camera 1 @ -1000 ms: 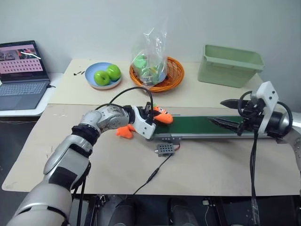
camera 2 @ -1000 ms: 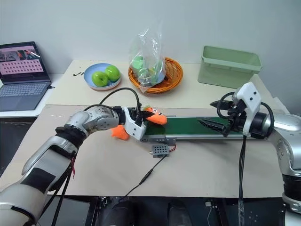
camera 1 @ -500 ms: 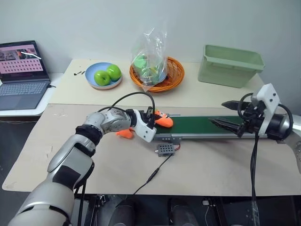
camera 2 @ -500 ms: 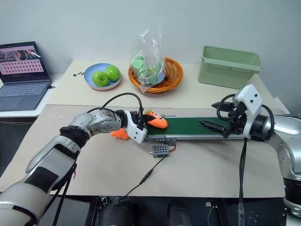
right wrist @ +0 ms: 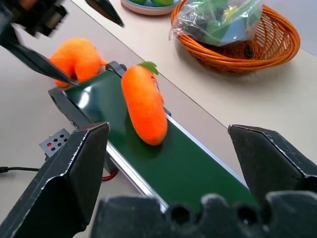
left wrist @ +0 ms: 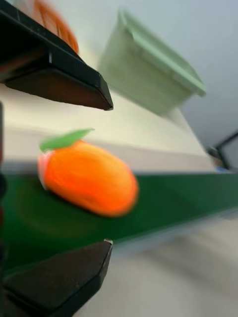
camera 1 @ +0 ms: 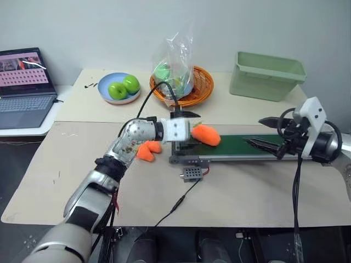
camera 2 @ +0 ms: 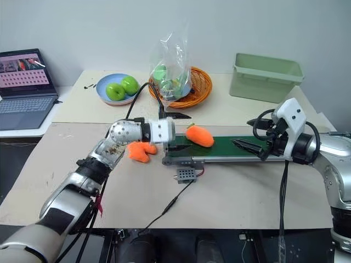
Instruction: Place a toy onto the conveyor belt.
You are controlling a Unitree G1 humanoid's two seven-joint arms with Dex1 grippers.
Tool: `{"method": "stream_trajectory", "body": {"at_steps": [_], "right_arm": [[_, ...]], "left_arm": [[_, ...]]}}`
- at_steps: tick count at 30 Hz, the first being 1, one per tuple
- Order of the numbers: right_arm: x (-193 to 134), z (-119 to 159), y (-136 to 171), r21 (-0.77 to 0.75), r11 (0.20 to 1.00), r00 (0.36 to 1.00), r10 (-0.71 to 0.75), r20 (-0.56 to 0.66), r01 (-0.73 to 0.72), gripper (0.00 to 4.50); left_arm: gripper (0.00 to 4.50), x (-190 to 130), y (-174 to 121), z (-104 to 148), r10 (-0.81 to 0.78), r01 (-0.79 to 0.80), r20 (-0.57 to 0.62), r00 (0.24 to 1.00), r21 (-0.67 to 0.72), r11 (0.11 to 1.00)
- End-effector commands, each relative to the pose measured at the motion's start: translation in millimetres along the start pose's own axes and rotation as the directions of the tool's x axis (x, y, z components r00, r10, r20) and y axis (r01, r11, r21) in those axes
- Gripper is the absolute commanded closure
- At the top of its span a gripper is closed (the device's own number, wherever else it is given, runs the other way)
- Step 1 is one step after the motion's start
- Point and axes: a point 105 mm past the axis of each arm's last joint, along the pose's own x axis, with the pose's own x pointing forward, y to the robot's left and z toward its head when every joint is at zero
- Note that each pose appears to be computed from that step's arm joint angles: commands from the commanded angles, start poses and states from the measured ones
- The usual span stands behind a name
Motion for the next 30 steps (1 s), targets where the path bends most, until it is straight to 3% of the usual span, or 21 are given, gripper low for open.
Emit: {"method": "stream_trajectory", "body": {"at_steps": [1, 6, 9, 14, 21, 30], "right_arm": [[-5.1, 14.5, -5.3, -0.043, 0.999, 0.999, -0.014, 0.034, 0.016, 0.00], [-1.9, 15.9, -4.7, -0.044, 0.999, 0.999, 0.000, 0.041, 0.002, 0.00], [-2.3, 17.7, -1.3, -0.042, 0.999, 0.999, 0.023, 0.041, -0.022, 0.00], [-8.8, 15.9, 0.8, -0.041, 0.998, 0.999, 0.048, 0.014, -0.048, 0.00], [-15.3, 15.9, 1.4, -0.055, 0.996, 0.997, 0.075, -0.017, -0.076, 0.00], [-18.2, 19.9, -0.6, -0.083, 0.991, 0.993, 0.106, -0.045, -0.109, 0.00]], "left_arm": [[0.05, -13.9, -0.2, 32.2, -0.020, 0.034, 0.073, 0.997, -0.191, 0.981], [0.05, -26.2, 14.4, 42.5, 0.065, -0.033, 0.072, 0.995, -0.380, 0.924], [0.05, -38.0, 21.3, 41.0, 0.109, -0.061, 0.059, 0.992, -0.535, 0.843], [0.05, -62.9, 5.6, 25.3, 0.061, -0.041, 0.012, 0.998, -0.620, 0.784], [0.05, -81.3, -26.2, 33.3, -0.064, 0.083, 0.052, 0.997, -0.622, 0.779], [0.05, -110.8, -26.5, -4.2, -0.025, -0.049, -0.137, 0.990, -0.512, 0.857]]}}
